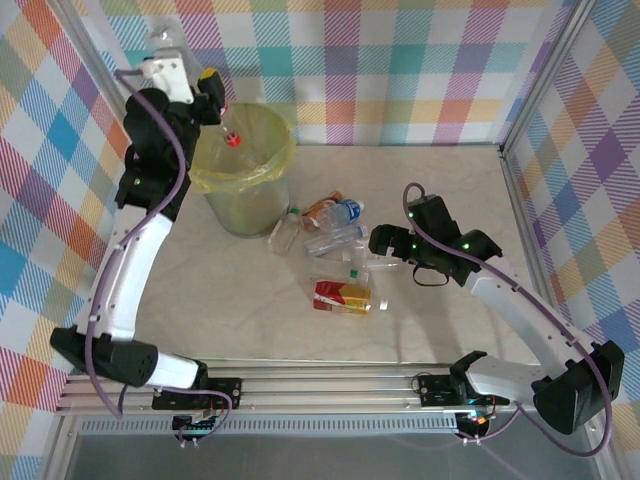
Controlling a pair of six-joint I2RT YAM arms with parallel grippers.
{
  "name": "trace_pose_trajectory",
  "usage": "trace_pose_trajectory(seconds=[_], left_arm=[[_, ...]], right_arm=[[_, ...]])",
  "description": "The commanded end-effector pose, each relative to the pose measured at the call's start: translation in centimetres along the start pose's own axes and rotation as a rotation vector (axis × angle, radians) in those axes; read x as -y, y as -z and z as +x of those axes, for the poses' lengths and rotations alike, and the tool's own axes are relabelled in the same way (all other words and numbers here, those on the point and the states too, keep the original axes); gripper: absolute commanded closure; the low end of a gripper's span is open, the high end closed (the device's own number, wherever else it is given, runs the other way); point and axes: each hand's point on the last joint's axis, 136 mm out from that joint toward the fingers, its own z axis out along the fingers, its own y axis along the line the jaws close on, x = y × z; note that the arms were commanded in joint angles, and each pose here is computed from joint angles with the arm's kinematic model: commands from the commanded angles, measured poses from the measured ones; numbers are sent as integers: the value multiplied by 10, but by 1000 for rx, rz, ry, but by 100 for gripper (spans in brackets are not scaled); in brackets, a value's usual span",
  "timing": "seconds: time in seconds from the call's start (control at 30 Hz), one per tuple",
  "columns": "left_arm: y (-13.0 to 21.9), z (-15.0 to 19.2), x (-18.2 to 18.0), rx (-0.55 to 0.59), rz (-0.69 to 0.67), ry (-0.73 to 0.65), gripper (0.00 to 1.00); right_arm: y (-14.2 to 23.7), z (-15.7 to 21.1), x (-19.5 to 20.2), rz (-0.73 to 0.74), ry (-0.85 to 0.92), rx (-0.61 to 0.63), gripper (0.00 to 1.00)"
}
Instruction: Put the plastic bottles in the bin
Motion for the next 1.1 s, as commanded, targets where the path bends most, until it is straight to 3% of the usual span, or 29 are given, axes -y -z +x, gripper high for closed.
trace_pose_trajectory(seconds=[0.0, 0.27, 0.43, 0.73, 1.07], left_arm=[[-17, -20, 5, 67, 19, -186, 45], [-90, 45, -15, -90, -49, -332, 44], [-112, 82, -28, -131, -53, -294, 46], [-123, 144, -44, -198, -67, -260, 46], [-124, 190, -40, -160, -23, -260, 42]], right_arm=[[2, -3, -4, -31, -32, 17, 0], [3, 0, -6, -46, -47, 0, 0], [4, 3, -4, -43, -51, 3, 0], [-2, 3, -4, -41, -47, -7, 0], [-9, 5, -5, -49, -50, -16, 0]])
